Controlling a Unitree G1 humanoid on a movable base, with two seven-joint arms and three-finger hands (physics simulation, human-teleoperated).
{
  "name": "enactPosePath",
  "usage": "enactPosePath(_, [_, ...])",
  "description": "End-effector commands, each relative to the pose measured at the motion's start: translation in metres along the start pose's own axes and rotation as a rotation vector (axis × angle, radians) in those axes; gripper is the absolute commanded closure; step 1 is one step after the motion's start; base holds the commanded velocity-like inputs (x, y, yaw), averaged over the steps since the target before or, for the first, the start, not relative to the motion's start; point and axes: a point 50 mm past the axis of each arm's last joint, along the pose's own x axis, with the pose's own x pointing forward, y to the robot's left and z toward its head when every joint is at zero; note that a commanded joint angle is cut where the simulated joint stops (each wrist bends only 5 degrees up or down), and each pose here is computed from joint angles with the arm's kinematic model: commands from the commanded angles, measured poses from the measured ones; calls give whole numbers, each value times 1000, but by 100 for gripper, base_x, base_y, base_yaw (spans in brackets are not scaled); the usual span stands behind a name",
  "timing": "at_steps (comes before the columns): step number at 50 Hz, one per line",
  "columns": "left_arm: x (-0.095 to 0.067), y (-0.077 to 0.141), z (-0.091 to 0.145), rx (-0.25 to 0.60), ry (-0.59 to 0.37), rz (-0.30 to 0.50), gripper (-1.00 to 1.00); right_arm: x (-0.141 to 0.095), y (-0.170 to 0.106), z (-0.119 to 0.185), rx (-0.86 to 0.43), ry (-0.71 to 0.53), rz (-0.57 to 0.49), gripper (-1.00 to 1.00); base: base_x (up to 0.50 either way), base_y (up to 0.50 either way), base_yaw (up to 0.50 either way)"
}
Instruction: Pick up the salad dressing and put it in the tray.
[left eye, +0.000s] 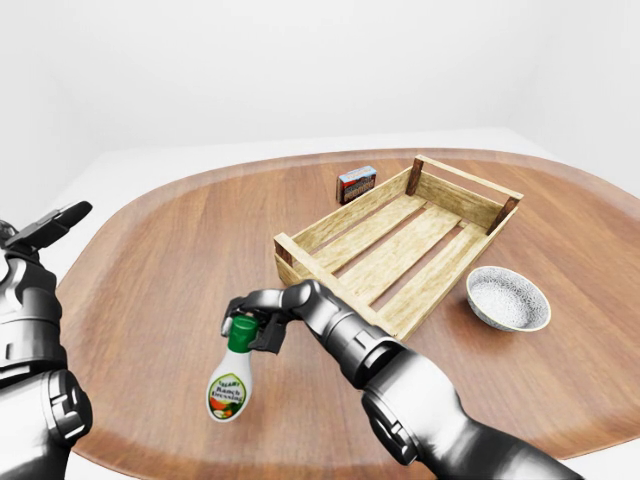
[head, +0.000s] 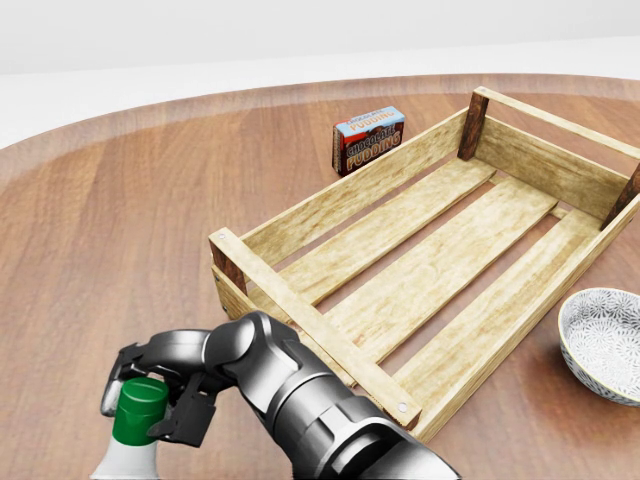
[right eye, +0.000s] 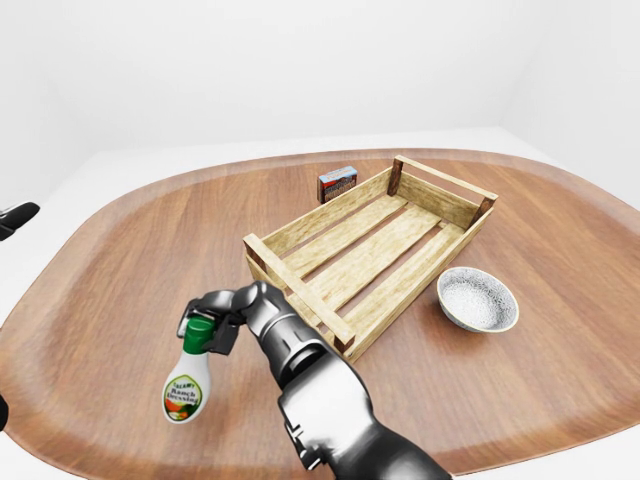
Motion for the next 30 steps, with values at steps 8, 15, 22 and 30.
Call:
enactPosePath(8, [-1,-1,-2,-3,-3,-16,-100,-79,-79,94,-177,-189,-275,100,0,0,0])
enactPosePath(15, [-2,-5,-3,-1,0,-25,-100,-126,-111,109,-378,-22,-447,100,0,0,0])
enactPosePath(22, [-3,-8,-7,7,8,-38,-100,-171,-141,94,-779,507,-609,100,0,0,0])
enactPosePath(30, [-2,-7,-4,3,3,-33,-100,-209,-158,94,-984,812,-672,100,0,0,0])
